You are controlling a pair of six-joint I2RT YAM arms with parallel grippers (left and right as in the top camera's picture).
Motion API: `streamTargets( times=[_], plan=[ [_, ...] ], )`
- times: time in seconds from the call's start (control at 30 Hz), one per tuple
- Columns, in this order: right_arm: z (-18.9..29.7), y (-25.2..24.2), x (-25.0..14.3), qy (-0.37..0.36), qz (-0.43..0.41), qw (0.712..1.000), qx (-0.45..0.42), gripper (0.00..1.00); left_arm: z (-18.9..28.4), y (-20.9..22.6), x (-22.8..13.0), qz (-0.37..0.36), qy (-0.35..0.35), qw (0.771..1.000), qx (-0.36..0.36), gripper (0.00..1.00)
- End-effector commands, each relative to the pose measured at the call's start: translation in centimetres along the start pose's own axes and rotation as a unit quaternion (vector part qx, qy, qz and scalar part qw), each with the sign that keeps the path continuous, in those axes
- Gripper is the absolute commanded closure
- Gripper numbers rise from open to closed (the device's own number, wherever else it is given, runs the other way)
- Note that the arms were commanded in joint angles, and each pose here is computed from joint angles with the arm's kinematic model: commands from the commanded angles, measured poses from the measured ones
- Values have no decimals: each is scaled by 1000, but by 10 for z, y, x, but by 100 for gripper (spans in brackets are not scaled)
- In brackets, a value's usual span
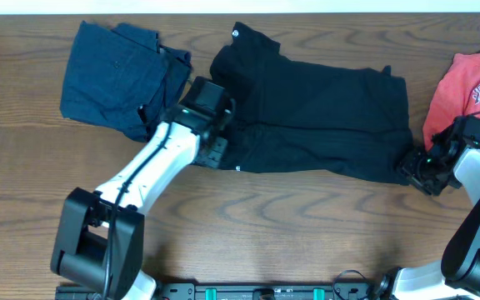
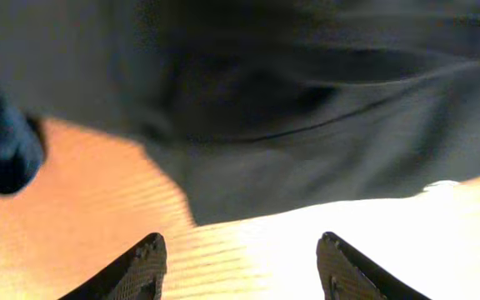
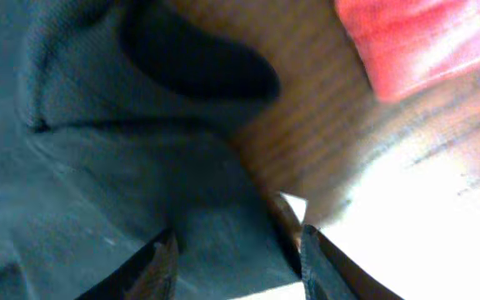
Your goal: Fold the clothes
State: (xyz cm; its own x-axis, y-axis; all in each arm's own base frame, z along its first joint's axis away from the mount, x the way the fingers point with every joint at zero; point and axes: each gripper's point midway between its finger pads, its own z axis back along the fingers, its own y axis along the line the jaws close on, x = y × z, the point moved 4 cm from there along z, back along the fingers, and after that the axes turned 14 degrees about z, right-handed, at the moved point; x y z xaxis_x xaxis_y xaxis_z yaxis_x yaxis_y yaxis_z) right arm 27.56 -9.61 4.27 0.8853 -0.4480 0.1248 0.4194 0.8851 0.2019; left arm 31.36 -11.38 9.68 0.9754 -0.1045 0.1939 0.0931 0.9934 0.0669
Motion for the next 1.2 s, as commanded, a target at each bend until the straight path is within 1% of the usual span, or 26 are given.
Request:
streamTargets(
  times=[0.0,0.07,0.13,0.23,0.37,0.43,0.5,0.63,0.67,0.87,0.97,1.07,1.17],
  plan=[
    [0,-2,-3,10,6,1000,-10,57,-18,16,-15,55,36,998,-8,41],
    [0,0,-10,26,2,1000,-1,60,-25,14,-21,69,51,995,-48,40],
    [0,-1,-15,37,0,999,-2,61,-31,11,-26,77,58,992,-76,40],
    [-3,-2,-12,25,1,1000,-5,66,-38,4,-30,81,59,989,-108,41],
    [-4,-2,-8,13,-4,1000,-5,89,-47,3,-33,81,48,989,-115,41],
    [-4,-2,-3,2,-1,1000,-4,99,-51,3,-36,81,45,989,-116,42],
    [-4,-2,0,-5,0,1000,-4,99,-55,3,-40,80,46,989,-114,52],
    [-4,-4,0,-6,11,1000,-11,99,-59,5,-45,81,51,990,-109,88],
    [-3,-8,1,-8,9,1000,-23,99,-58,6,-45,78,50,990,-107,94],
    [7,-25,12,-22,-9,999,-47,99,-52,19,-45,77,47,994,-59,94],
    [14,-39,13,-19,-22,997,-78,99,-42,26,-44,77,42,995,-39,94],
    [17,-43,14,-18,-32,995,-92,99,-30,31,-40,78,21,996,-28,94],
    [19,-42,18,-25,-31,996,-86,99,-17,36,-36,86,-2,996,-27,94]
  ],
)
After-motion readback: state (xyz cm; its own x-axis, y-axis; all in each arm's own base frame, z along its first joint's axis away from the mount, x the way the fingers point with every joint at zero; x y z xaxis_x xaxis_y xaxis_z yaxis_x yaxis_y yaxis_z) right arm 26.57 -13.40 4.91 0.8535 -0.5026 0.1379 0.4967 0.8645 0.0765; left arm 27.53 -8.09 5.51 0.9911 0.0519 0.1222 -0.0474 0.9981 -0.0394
